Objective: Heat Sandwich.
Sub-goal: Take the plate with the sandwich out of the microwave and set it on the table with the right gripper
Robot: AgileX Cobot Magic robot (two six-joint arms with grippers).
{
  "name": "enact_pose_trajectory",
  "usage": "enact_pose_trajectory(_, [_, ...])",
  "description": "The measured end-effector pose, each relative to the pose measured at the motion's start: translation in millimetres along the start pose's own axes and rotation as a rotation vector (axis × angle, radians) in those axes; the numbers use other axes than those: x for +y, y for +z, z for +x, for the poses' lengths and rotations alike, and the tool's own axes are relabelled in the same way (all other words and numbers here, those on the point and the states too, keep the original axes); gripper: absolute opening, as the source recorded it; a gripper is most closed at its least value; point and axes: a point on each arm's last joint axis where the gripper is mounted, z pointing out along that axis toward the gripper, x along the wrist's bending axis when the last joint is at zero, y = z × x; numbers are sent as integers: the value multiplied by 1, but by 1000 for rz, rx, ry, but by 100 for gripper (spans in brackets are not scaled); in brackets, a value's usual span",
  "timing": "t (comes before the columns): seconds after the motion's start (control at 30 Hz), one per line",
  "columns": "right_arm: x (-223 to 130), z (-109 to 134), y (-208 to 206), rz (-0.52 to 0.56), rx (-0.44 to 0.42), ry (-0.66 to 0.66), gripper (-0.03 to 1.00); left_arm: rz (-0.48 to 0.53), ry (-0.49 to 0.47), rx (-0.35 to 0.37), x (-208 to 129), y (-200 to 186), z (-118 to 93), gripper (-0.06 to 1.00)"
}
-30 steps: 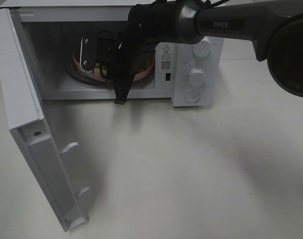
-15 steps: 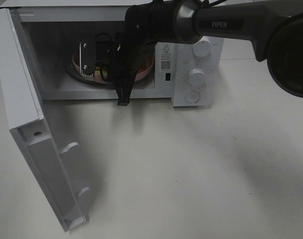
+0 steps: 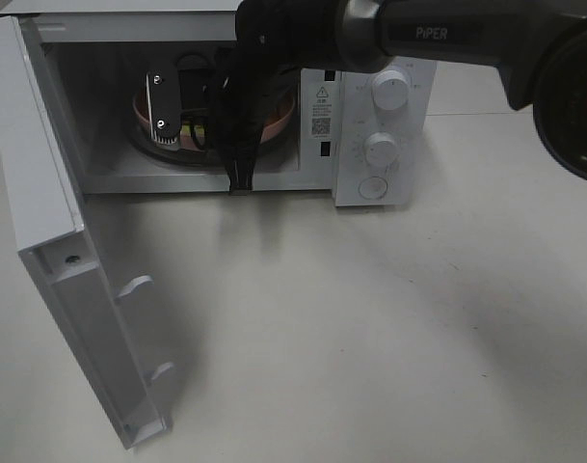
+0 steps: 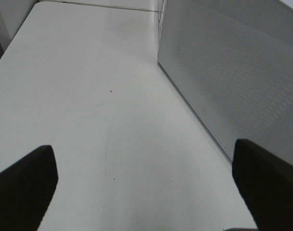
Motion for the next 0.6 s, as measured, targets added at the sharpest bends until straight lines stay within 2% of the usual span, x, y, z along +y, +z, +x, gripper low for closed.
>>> enact_pose_trajectory(0.6, [21, 8, -7, -20, 18, -37, 11, 0, 0, 0, 0, 0, 0, 90])
